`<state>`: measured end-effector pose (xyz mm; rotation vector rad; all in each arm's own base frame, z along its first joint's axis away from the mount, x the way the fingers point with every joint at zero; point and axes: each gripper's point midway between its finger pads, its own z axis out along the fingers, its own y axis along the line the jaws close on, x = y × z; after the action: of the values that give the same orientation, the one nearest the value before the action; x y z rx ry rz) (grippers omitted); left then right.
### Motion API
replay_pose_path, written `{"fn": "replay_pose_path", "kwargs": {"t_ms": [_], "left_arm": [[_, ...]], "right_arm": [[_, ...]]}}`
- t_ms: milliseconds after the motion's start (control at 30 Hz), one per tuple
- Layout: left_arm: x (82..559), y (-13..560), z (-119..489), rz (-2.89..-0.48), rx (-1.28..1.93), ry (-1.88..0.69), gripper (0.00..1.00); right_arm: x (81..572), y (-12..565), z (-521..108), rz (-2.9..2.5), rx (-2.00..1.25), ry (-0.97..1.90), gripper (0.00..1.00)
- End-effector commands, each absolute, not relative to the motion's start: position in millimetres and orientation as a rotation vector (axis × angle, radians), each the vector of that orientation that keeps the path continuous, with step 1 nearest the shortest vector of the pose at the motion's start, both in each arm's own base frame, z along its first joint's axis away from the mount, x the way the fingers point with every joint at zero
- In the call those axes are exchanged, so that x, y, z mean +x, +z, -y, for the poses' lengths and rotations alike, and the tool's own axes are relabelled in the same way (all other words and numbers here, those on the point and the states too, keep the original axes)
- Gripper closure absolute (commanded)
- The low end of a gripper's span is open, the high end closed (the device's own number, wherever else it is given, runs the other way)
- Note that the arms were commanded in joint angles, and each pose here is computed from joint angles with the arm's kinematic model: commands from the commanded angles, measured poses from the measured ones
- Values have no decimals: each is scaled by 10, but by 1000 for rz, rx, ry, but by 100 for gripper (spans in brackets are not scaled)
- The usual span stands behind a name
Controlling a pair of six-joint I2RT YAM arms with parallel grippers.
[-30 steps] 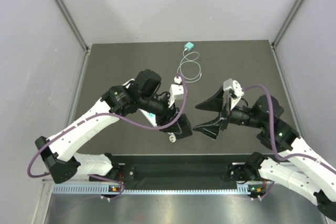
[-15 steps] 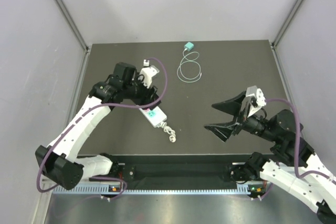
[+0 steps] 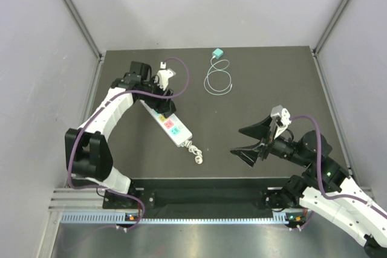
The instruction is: Insert the plug
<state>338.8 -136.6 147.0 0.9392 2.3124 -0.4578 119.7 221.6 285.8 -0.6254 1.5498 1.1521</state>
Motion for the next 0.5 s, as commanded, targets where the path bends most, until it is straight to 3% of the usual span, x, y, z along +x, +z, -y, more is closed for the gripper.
{"fn": "replay_pose_path", "kwargs": {"t_ms": [0, 467], "left_arm": [[3719, 1881, 1369, -2113, 1008, -503, 100], [3716, 1413, 1064, -2273, 991, -526, 100]], "right_arm": [[1168, 3082, -2210, -1449, -612, 1186, 0], [1226, 2836, -2355, -1492, -658, 1205, 0]]}}
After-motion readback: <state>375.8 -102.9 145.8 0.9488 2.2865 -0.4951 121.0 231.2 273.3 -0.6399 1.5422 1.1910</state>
